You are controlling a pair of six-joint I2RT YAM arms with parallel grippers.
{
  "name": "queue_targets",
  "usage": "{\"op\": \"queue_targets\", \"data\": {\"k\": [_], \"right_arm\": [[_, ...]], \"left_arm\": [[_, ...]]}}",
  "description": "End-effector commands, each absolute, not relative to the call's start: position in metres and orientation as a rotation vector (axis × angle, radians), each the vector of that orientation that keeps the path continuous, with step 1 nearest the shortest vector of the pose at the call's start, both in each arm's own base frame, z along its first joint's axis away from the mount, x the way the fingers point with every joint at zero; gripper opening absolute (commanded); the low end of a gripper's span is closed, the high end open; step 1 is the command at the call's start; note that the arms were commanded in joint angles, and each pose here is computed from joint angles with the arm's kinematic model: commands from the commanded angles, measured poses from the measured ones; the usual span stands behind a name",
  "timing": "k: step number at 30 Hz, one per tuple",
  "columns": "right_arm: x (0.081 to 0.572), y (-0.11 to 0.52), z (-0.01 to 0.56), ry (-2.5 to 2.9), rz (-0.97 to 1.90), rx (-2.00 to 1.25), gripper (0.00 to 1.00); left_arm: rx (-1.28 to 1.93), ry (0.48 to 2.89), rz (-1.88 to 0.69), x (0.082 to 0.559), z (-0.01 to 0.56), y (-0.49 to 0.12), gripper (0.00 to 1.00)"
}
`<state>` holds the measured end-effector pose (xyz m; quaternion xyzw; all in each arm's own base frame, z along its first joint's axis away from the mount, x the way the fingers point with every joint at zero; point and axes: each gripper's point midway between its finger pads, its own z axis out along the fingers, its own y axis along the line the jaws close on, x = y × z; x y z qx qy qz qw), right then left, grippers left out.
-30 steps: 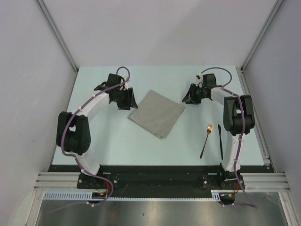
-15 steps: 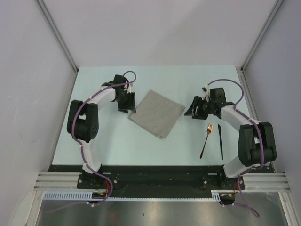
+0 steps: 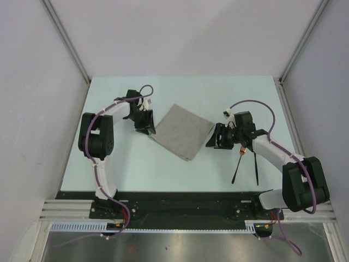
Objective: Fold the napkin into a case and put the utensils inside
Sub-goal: Move the square folded napkin to the center of the board.
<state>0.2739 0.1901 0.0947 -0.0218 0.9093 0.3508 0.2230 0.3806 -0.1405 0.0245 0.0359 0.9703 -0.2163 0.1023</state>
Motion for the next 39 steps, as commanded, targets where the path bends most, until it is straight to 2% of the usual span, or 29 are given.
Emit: {"op": "queue_targets", "data": {"k": [1, 5, 6, 11, 12, 14, 15, 17, 18, 20, 21, 27, 31, 39], "right_arm": [[0.268, 0.201, 0.107, 2.46, 1.005, -0.101, 0.59], [0.265, 0.207, 0.113, 2.416, 1.031, -0.098, 0.59], [0.264, 0.209, 0.115, 2.409, 1.04, -0.093, 0.59], [0.259, 0.208, 0.108, 2.438, 1.01, -0.051, 0.59], [0.258, 0.208, 0.105, 2.458, 1.004, -0.025, 0.59], [0.256, 0.202, 0.095, 2.499, 0.945, 0.042, 0.58], [0.253, 0.201, 0.091, 2.515, 0.926, 0.065, 0.57], [0.246, 0.201, 0.082, 2.549, 0.879, 0.114, 0.58], [0.24, 0.198, 0.074, 2.574, 0.852, 0.136, 0.57], [0.232, 0.19, 0.064, 2.61, 0.759, 0.194, 0.56], [0.226, 0.187, 0.057, 2.624, 0.728, 0.203, 0.56], [0.221, 0.172, 0.05, 2.611, 0.578, 0.197, 0.49], [0.23, 0.177, 0.058, 2.575, 0.592, 0.113, 0.39], [0.246, 0.192, 0.052, 2.608, 0.612, 0.043, 0.4]], "left_arm": [[0.128, 2.883, -0.725, 0.367, 0.017, -0.148, 0.45], [0.063, 2.905, -0.733, 0.359, 0.015, -0.147, 0.28], [0.017, 2.911, -0.761, 0.355, 0.018, -0.15, 0.2], [-0.142, 2.859, -0.833, 0.325, 0.018, -0.164, 0.04], [-0.263, 2.918, -0.828, 0.296, 0.002, -0.163, 0.03], [-0.305, 2.808, -0.848, 0.289, 0.014, -0.171, 0.03], [-0.484, 2.859, -0.861, 0.248, -0.003, -0.172, 0.02], [-0.536, 2.694, -0.954, 0.241, 0.011, -0.186, 0.04], [-0.682, 2.743, -0.962, 0.203, -0.007, -0.188, 0.04], [-0.714, 2.636, -1.037, 0.196, 0.005, -0.197, 0.04], [-0.786, 2.662, -1.028, 0.17, -0.008, -0.201, 0.04], [-0.813, 2.594, -1.028, 0.144, 0.002, -0.219, 0.06], [-0.816, 2.565, -0.951, 0.145, 0.004, -0.211, 0.07], [-0.768, 2.604, -0.989, 0.137, 0.002, -0.215, 0.16]]}}
